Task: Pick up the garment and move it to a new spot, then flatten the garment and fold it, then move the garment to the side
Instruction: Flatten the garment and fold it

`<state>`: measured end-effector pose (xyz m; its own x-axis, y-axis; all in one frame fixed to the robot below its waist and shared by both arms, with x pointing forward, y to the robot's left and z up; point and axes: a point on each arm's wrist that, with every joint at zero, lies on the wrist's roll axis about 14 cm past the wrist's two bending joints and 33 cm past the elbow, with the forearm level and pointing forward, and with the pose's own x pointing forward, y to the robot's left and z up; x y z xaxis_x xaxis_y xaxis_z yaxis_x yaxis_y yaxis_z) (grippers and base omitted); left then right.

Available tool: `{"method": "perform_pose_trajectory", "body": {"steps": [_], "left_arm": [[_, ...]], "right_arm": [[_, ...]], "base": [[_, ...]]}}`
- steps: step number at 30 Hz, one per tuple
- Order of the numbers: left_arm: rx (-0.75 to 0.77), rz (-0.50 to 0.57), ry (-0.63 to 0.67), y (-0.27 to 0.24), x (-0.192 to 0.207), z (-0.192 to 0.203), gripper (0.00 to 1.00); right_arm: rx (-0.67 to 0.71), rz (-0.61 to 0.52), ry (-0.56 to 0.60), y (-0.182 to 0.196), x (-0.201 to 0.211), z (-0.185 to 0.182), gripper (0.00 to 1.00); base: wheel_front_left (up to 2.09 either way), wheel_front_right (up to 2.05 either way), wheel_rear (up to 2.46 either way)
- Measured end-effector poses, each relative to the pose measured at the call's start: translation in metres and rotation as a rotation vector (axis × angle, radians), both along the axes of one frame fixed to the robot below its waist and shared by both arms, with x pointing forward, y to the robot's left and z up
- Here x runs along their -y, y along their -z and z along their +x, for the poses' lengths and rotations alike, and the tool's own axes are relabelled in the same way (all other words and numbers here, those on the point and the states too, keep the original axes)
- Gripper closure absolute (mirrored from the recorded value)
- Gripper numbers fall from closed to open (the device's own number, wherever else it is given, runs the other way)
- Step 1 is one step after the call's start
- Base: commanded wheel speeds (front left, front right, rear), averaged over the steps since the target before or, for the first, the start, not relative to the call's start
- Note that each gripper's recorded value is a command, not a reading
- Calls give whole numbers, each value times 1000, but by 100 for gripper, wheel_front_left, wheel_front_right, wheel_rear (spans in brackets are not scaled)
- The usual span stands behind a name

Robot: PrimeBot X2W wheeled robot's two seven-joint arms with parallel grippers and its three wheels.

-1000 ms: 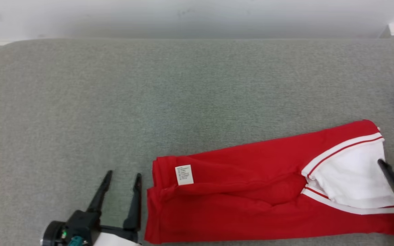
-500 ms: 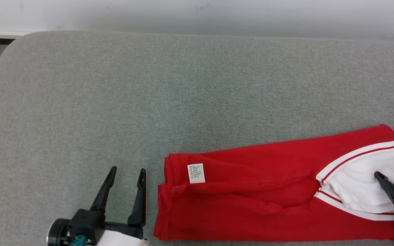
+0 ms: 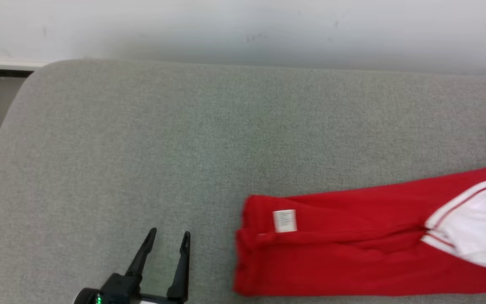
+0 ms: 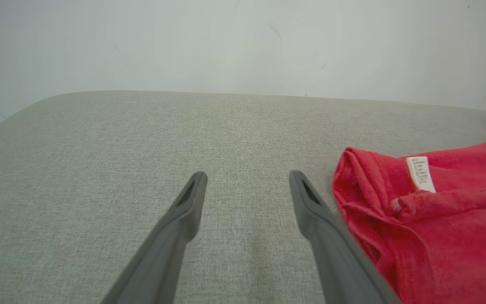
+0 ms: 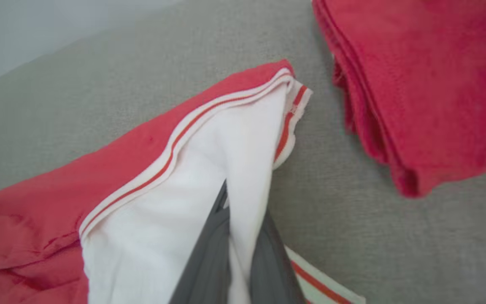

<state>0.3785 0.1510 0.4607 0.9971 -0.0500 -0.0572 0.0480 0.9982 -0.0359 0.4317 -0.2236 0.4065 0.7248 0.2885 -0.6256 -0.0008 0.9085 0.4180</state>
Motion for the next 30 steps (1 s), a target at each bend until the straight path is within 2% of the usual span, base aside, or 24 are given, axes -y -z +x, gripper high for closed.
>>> {"method": "perform_pose_trajectory", "body": {"steps": [6, 9, 12, 14, 18, 22, 25, 30], "left_arm": [[9, -14, -9, -4, 0, -9, 0], [15, -21, -20, -7, -1, -13, 0], [14, -32, -25, -8, 0, -20, 0], [14, -42, -23, -8, 2, -23, 0], [16, -52, -26, -9, 3, -25, 0], [-6, -58, -14, -2, 7, -27, 0], [-16, -64, -8, 1, 10, -26, 0], [-31, -80, 2, 4, 15, -25, 0]], "right_arm": [[103, -93, 115, -42, 63, 10, 100], [162, -132, 104, -69, 72, 14, 100], [209, -169, 36, -95, 65, 15, 100], [224, -165, -66, -110, 39, 10, 100], [210, -136, -242, -113, -16, -4, 100], [189, -17, -402, -106, -87, -26, 100], [155, 48, -489, -94, -130, -42, 100], [110, 91, -552, -74, -175, -57, 100]], "base": [[0, 0, 0], [0, 0, 0], [0, 0, 0], [0, 0, 0], [0, 0, 0], [0, 0, 0], [0, 0, 0], [0, 0, 0]]}}
